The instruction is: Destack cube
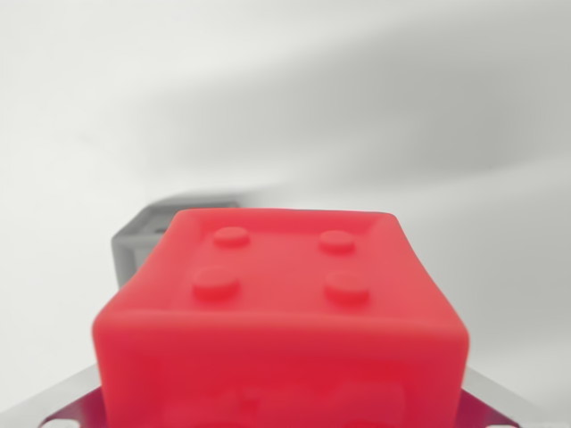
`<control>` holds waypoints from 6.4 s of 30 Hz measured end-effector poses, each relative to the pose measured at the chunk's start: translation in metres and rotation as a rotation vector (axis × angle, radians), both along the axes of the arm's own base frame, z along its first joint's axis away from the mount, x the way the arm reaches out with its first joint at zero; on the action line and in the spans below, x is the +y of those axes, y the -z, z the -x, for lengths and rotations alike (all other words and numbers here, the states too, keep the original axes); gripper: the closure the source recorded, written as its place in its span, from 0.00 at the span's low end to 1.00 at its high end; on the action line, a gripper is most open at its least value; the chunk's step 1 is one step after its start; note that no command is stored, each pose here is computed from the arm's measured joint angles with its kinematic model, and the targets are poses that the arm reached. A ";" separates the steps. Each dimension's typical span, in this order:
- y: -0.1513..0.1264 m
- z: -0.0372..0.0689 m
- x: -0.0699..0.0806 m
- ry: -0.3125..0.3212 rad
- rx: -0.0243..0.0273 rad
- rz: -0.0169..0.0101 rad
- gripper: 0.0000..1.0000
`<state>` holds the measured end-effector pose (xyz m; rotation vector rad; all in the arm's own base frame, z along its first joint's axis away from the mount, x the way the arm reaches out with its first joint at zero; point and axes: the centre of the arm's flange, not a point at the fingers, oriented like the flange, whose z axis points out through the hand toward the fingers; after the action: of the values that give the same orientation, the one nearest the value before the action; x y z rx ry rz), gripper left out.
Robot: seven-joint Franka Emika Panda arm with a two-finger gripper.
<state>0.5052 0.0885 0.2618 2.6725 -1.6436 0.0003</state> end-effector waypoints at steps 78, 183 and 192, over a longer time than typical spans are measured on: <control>0.046 -0.039 -0.142 0.053 0.0019 -0.0007 1.00; 0.146 -0.051 -0.185 0.070 0.0027 -0.0037 0.00; 0.134 -0.052 -0.185 0.070 -0.0009 -0.0029 0.00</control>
<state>0.5575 -0.0963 0.1276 2.6161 -1.7374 -0.0011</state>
